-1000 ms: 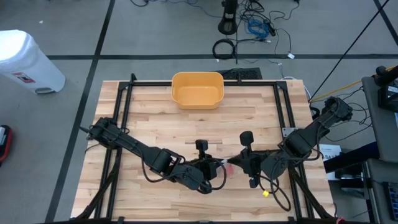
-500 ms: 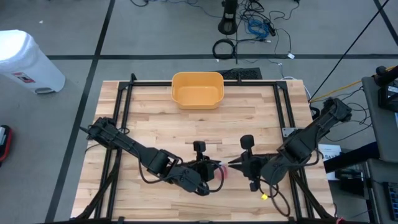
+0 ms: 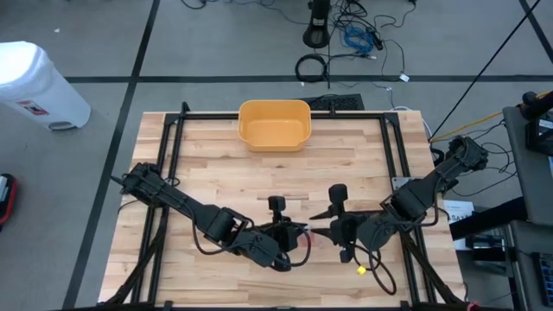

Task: Roll bandage
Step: Close the transparent zip bag

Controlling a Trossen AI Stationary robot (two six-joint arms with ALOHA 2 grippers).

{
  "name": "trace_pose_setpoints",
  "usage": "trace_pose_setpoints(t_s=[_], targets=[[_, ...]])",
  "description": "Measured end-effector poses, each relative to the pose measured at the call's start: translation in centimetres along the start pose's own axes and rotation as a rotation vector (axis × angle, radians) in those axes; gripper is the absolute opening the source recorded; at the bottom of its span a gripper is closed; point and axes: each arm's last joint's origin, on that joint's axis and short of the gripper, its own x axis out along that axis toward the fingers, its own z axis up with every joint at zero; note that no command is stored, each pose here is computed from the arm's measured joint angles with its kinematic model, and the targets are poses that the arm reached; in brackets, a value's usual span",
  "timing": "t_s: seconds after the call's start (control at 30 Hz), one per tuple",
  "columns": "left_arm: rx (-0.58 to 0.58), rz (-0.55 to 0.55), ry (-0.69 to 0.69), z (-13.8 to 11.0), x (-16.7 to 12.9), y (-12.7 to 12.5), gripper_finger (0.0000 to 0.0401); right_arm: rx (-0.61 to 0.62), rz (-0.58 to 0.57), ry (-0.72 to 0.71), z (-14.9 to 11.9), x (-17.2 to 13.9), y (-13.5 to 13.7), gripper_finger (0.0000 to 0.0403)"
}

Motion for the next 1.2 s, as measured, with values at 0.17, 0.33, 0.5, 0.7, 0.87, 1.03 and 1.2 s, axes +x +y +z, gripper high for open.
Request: trace_pose_setpoints(t_s=[0.17,0.33,0.5,0.7,0.87,1.03,1.2], targets=[[0.0,0.0,0.0,0.0,0.0,0.0,0.0034,-0.005,0.069,-0.002,0.0,0.2,-0.1,0.0047],[0.002,-0.003,0.002,0.0,0.0,0.0,0.0034,-0.002,0.08,-0.001,0.0,0.4,-0.3,0.0004],[0.001,-0.003,0.0,0.0,0.0,0.0,0.0034,-0.004,0.079,0.0,0.0,0.5,-0.3,0.0013],[0.003,-0.003,0.003,0.0,0.0,0.0,0.0034,-0.016,0.078,0.007,-0.1,0.9,-0.3,0.0037],[0.003,0.0,0.003,0.0,0.0,0.0,0.0034,-0.035,0.074,0.002,0.0,1.0,-0.5,0.0009],[0.006,-0.002,0.006,-0.1,0.0,0.0,0.0034,-0.051,0.095,0.001,0.0,1.1,-0.5,0.0002],[0.019,-0.002,0.021,-0.3,-0.1,0.0,0.0034,-0.056,0.092,0.004,0.0,1.1,-0.5,0.0001]])
